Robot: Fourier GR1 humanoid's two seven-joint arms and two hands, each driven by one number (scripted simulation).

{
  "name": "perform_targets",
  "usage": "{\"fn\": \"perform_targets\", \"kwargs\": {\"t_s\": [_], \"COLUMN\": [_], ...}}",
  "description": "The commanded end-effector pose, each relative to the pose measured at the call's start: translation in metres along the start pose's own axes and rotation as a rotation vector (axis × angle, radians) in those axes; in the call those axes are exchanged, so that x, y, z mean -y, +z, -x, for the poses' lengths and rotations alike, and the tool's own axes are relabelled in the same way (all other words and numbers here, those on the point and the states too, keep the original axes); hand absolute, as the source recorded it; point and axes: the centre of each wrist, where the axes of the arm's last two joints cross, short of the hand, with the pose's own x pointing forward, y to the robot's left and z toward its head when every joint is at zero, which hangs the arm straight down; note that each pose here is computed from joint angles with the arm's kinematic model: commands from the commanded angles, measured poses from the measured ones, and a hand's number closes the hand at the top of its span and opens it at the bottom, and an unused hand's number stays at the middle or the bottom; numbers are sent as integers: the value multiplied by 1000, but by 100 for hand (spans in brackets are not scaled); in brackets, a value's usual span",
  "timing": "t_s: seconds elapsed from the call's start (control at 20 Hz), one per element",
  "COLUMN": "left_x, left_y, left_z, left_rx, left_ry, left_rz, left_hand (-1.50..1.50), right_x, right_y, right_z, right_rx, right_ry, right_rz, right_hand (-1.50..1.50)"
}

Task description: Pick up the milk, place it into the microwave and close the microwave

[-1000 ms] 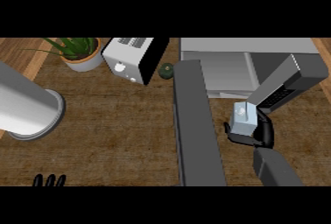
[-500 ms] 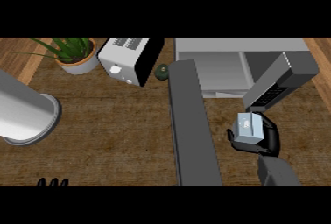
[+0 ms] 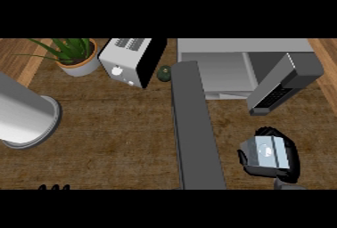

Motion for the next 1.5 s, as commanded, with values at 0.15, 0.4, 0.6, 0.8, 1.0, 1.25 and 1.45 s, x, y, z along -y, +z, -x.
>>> {"fn": "perform_targets", "kwargs": {"t_s": [0.15, 0.4, 0.6, 0.8, 1.0, 1.25, 1.45], "left_x": [-16, -7, -17, -27, -17, -19, -30], "left_y": [2, 14, 8, 4, 3, 9, -5], "left_z": [0, -9, 6, -1, 0, -11, 5], "left_rx": [6, -25, 7, -6, -21, -25, -1], "left_ry": [-2, 9, 1, 8, -18, -16, -20], "left_rz": [-28, -2, -27, -38, -20, -19, -1], "left_hand": [-150, -150, -150, -150, -150, -150, -150], "right_x": [-39, -38, -81, -85, -103, -108, -111], "right_y": [-4, -40, -52, -86, -101, -108, -132], "right_z": [-32, -51, -33, -22, -14, 15, 22], "right_rx": [4, 40, 9, -12, -48, -117, -116], "right_ry": [-203, -104, -35, -30, 49, 100, 76], "right_rz": [-2, -5, -15, -24, 3, 33, 67], "right_hand": [150, 150, 150, 150, 150, 150, 150]}}
